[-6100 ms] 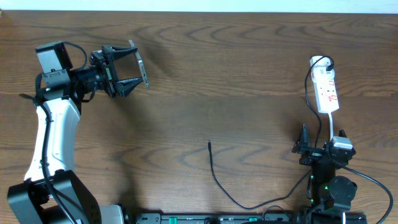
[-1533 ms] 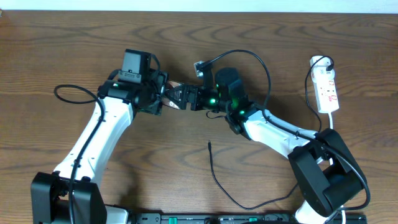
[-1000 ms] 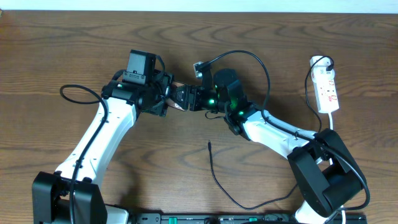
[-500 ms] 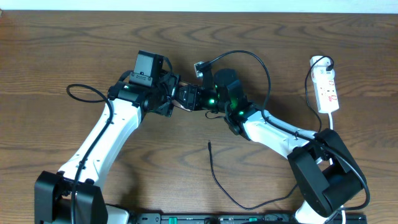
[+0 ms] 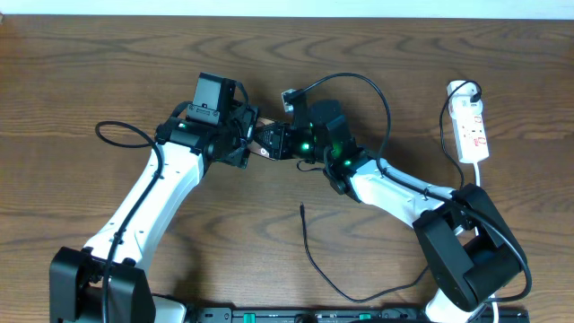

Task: Plug charger to phone and switch on socket
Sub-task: 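Grasp the phone's other end with the right gripper, then rotate the phone between both grippers, bottom edge toward the right, then open the right gripper and release the phone, left gripper keeps holding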

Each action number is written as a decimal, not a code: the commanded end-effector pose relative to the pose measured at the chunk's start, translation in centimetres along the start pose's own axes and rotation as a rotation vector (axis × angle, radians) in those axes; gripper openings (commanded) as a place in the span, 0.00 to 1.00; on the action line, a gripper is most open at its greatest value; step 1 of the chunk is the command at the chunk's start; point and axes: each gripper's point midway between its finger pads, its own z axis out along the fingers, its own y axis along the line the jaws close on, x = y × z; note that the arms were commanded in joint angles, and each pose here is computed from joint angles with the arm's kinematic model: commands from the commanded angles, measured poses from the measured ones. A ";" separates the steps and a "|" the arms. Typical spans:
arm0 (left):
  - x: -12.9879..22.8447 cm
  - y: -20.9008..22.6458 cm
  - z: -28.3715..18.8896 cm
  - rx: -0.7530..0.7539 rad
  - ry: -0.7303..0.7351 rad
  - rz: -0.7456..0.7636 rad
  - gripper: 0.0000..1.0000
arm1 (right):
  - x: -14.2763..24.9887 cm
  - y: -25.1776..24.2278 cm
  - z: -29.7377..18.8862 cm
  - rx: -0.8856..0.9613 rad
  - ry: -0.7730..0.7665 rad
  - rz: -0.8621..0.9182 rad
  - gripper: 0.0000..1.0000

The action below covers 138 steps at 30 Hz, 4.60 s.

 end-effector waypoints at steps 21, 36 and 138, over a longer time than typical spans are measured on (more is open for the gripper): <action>-2.1 -4.2 -4.3 0.283 0.269 0.247 0.94 | -8.5 -6.1 -5.6 0.047 -0.205 0.412 0.01; -3.5 -7.2 -2.3 0.576 0.254 0.278 0.95 | -11.5 -1.9 -6.2 -0.178 -0.271 0.670 0.01; -4.8 -9.7 -1.9 0.775 0.305 0.242 0.08 | -5.0 7.1 -0.4 -0.303 -0.155 0.788 0.01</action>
